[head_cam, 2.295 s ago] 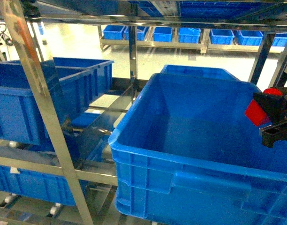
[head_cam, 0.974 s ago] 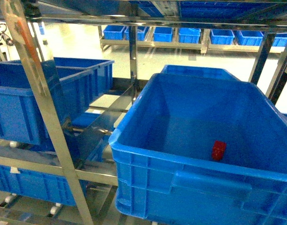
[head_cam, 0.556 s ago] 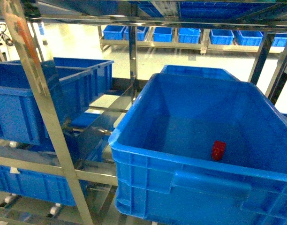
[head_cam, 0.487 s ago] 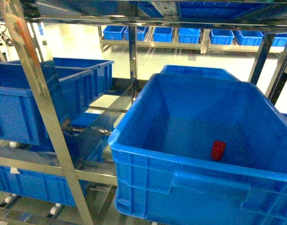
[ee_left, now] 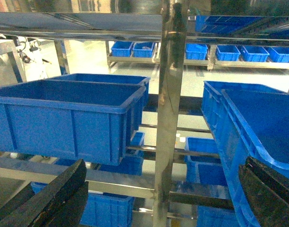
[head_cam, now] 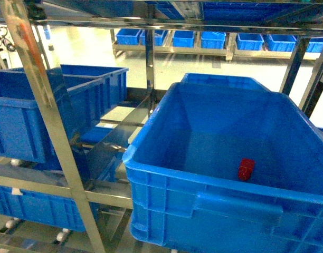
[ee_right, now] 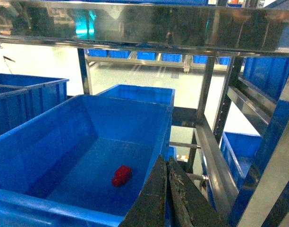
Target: Pick red block from blue box to shelf
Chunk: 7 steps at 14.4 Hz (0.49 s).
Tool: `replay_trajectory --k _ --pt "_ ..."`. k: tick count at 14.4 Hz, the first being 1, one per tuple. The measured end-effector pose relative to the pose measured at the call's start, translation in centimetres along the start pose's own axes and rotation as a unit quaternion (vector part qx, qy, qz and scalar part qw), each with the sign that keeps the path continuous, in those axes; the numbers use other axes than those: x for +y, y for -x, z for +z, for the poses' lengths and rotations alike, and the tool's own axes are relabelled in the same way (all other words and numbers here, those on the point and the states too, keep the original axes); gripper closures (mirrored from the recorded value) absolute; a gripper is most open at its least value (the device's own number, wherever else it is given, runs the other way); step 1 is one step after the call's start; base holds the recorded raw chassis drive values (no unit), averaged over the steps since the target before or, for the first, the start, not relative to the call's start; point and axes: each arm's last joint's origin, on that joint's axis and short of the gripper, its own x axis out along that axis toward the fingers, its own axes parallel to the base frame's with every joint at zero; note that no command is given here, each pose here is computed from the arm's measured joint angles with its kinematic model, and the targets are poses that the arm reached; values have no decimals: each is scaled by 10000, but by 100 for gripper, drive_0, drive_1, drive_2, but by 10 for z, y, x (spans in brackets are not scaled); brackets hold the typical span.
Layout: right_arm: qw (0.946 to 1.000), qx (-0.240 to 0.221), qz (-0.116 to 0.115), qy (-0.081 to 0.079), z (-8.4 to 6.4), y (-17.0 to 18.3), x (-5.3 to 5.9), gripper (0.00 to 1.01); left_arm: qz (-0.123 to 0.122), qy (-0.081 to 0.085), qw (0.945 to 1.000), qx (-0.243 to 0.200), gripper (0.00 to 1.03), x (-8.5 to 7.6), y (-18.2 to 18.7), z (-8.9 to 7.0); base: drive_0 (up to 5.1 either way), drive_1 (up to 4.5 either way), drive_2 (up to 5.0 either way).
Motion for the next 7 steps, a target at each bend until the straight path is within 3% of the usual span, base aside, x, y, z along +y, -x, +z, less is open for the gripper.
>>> replay_trajectory --k 7 --pt "10000 -15 -2 13 -20 10 0 99 -2 0 10000 0 5 0 0 0 0 0 0"
